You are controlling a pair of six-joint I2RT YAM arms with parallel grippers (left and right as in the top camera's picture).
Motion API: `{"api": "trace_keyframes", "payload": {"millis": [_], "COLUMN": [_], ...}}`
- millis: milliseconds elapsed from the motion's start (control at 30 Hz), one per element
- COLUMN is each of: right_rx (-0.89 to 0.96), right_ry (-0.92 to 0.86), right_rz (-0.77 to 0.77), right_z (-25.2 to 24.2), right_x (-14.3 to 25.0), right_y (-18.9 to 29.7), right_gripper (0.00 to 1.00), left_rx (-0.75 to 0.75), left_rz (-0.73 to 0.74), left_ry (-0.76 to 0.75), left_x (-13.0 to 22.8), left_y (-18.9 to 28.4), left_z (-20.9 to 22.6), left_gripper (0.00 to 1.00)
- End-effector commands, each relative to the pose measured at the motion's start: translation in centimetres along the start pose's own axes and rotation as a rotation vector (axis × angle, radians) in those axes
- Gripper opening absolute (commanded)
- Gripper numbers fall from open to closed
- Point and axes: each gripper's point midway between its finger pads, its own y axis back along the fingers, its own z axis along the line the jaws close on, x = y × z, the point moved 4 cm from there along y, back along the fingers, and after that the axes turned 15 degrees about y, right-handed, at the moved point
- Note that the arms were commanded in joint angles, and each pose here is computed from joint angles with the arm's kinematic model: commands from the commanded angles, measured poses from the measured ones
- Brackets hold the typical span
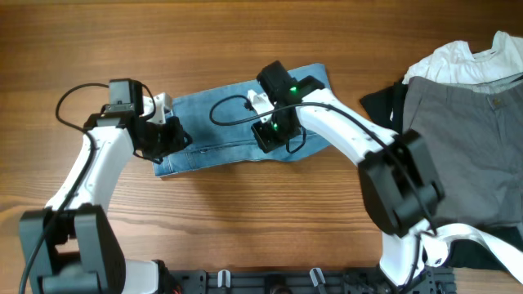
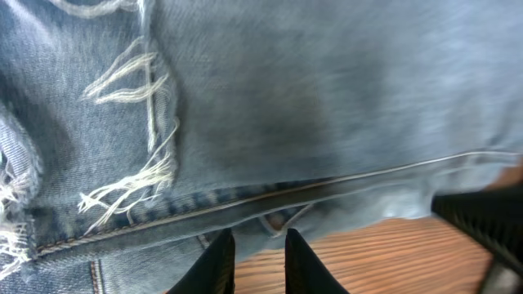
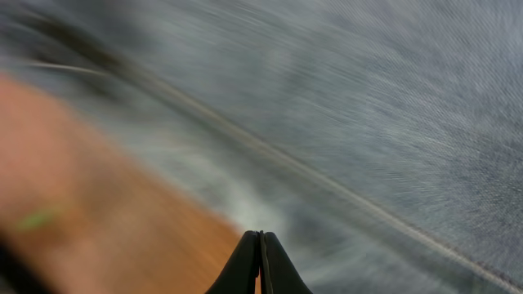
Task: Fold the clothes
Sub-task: 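Grasp both ends of the folded jeans with left and right grippers, then lift the left end with the left gripper and fold it toward the right gripper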
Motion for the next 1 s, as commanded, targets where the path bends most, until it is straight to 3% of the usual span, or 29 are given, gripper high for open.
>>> {"api": "trace_keyframes", "payload": {"millis": [0,167,300,433,567,667,800,967], "right_rx": [0.098,0.066,-0.07,-0.052,-0.007,0.02,0.008,-0.107], "right_ry": [-0.157,-0.279,-0.253,-0.232,-0.191,-0.218,-0.297,-0.274], "right_rz": [0.114,0.155,0.103,0.033,-0.09,-0.154,-0.21,-0.248], "right_z": [-4.9,-7.9,-7.1,-6.7,-6.4,-7.0,-7.6,-6.0], "right_x": [2.7,5.0,4.9,4.1,2.2,1.0,-0.4,-1.9], "right_y": [-3.0,-2.4,-0.2,2.7,5.6,6.0,5.2,4.0], "right_gripper": [0.04,0.04,0.04,0.05,0.06,0.06,0.04,0.04], "left_rx": [-0.127,-0.231,-0.231,-0.123,-0.021,-0.012,-0.031,0.017], "left_rz": [0.035,0.054,0.036,0.0,-0.079,-0.102,-0.053,0.056], "left_ry": [0.008,0.03,0.053,0.104,0.127,0.14,0.176,0.217], "left_x": [0.2,0.0,-0.7,-2.8,-4.8,-5.1,-4.7,-3.6], "left_y": [-1.9,-3.4,-2.8,1.2,5.4,6.0,4.5,1.5], "left_z": [2.5,4.5,4.9,3.2,1.9,2.4,3.6,4.3], "left_gripper": [0.19,0.19,0.19,0.29,0.57,0.79,0.82,0.86]}}
